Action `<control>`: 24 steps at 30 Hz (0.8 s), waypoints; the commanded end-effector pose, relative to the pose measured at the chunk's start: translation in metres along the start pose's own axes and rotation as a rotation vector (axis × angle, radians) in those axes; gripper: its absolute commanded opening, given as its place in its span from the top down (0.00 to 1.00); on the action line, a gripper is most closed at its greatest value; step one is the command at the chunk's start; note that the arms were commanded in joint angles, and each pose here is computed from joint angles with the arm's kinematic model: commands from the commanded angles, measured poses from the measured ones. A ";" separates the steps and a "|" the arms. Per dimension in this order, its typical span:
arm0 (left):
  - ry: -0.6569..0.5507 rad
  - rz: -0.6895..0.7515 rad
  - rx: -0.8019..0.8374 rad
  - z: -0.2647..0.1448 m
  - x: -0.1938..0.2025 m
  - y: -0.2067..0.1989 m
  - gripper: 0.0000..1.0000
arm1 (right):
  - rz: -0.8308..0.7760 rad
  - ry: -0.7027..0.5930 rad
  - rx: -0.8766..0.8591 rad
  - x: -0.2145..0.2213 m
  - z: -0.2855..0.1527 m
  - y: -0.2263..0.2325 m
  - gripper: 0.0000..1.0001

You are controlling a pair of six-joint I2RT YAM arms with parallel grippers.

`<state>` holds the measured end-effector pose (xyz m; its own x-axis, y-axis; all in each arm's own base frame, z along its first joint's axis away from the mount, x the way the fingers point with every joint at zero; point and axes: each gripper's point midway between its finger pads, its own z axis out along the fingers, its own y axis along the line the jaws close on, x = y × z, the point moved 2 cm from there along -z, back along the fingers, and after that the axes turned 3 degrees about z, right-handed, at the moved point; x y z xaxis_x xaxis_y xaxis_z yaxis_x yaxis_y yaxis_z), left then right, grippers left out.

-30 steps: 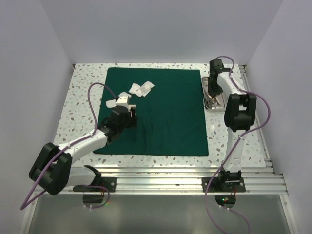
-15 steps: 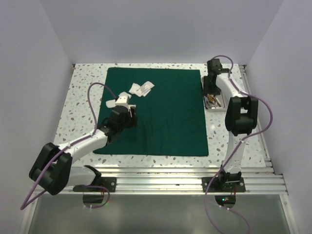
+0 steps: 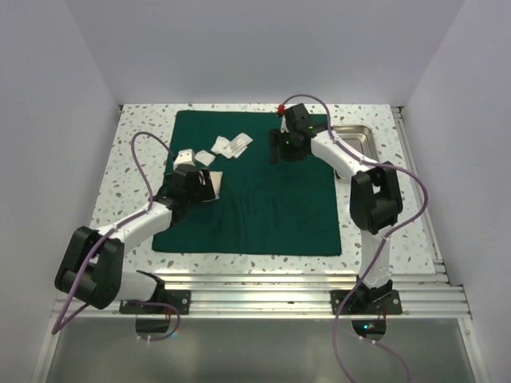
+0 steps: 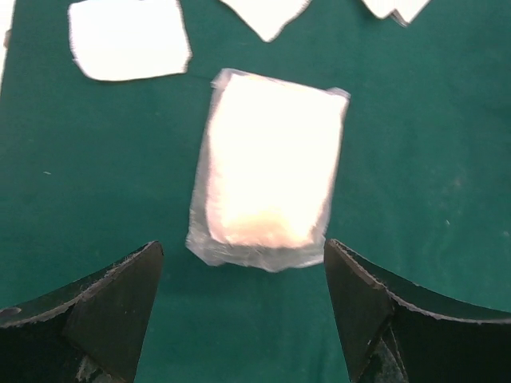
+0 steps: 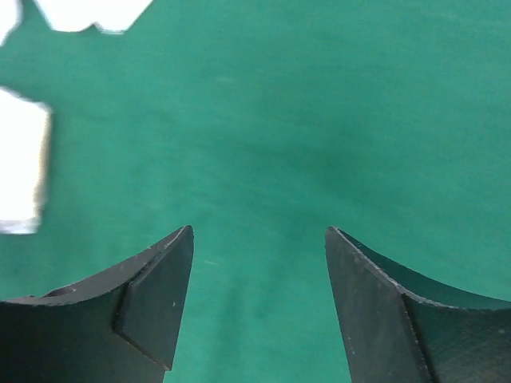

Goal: Prepare the surgical pack

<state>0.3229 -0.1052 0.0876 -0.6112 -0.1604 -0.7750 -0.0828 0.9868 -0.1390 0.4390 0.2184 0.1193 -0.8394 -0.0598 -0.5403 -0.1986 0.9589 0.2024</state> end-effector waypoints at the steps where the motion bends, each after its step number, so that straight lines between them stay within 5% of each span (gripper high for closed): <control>1: -0.018 -0.078 -0.029 0.006 -0.020 0.011 0.14 | 0.080 -0.014 -0.248 -0.002 0.015 0.053 0.29; 10: 0.024 -0.120 -0.010 0.022 -0.020 0.014 0.20 | 0.335 0.007 -0.629 -0.008 0.055 0.138 0.29; 24: 0.022 -0.119 0.016 0.042 -0.011 0.015 0.52 | 0.387 0.074 -0.718 0.021 0.092 0.198 0.43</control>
<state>0.3487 -0.0872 0.0628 -0.6488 -0.2622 -0.7143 -0.1542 0.9646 -0.2140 0.4213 0.4164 0.0550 -0.9469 0.1820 -0.2651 -0.1189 0.5676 0.8147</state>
